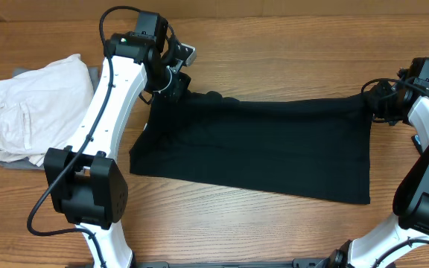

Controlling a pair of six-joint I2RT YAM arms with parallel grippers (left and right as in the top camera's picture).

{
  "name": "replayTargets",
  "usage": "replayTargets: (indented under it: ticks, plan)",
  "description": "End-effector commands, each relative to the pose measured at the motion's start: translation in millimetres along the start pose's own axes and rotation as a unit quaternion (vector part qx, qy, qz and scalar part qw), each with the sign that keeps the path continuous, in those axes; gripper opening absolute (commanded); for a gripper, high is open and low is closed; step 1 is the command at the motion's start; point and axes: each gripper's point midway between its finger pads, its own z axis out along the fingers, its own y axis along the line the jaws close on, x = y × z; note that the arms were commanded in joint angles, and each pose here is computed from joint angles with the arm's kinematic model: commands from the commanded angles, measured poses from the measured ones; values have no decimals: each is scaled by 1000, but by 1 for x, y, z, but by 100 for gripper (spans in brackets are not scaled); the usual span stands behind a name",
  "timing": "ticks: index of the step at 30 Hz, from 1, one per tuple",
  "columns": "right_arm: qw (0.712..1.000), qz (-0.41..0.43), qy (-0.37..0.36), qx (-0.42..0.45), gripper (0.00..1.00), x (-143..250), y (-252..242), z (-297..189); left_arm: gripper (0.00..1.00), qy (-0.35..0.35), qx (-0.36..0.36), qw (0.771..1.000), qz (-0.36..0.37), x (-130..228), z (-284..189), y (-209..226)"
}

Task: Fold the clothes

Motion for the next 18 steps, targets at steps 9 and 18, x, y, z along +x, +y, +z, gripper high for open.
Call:
replayTargets:
  ticks: [9, 18]
  plan:
    - [1000, -1, -27, 12, 4, -15, -3, -8, 4, 89, 68, 994, -19, 50, -1, -32]
    - [1000, -1, -26, 13, 4, -14, -3, -8, 4, 140, 71, 987, -32, 74, -6, -38]
